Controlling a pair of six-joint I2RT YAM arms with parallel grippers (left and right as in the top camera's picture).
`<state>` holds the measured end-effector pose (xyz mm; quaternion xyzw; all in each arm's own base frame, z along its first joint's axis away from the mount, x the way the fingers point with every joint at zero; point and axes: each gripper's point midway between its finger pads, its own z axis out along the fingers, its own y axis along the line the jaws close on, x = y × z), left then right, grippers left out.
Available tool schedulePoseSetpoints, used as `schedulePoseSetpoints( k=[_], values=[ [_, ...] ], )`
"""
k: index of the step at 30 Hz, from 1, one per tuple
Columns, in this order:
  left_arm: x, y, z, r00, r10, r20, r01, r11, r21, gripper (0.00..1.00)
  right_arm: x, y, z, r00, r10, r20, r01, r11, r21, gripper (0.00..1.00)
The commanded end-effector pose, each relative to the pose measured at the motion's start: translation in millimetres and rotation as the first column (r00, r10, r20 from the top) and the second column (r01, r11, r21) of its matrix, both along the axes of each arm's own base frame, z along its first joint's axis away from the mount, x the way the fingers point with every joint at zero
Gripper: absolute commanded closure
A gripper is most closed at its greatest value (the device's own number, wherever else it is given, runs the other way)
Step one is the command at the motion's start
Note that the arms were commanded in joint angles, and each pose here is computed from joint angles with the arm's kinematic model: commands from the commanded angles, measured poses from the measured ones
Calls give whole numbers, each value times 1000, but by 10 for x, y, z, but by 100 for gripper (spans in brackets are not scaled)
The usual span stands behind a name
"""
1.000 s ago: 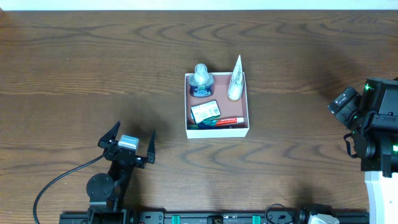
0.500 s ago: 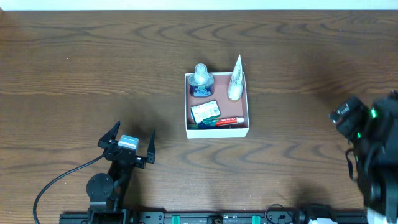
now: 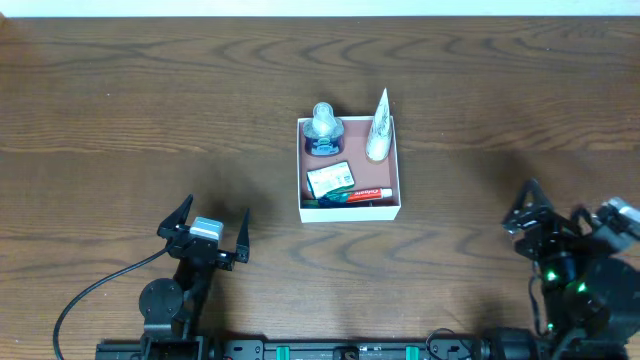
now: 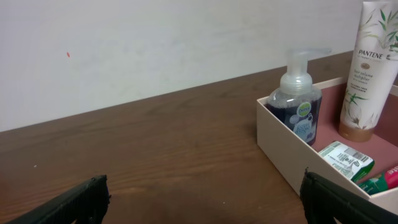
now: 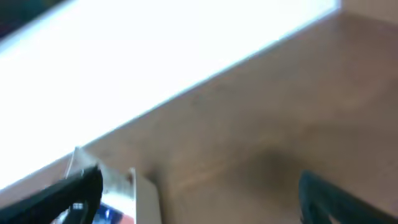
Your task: Pack container
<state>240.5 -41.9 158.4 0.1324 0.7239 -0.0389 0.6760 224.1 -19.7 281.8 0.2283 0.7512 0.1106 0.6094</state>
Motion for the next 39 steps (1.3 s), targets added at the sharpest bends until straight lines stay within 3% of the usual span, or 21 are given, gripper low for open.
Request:
schedulePoseSetpoints(
  k=[1,7,17,39],
  values=[
    [-2,17,-162,999,8,-50,-8,1000,-3,2,55,268,-57,980,186,70,-175,974,-142,1],
    [-2,17,-162,999,8,-50,-8,1000,-3,2,100,342,-78,944,249,218,-186,944,-274,1],
    [-2,17,-162,999,8,-50,-8,1000,-3,2,75,369,-259,897,258,359,-152,942,-298,1],
    [-2,17,-162,999,8,-50,-8,1000,-3,2,194,473,-784,905,305,297,-200,921,-336,1]
  ],
)
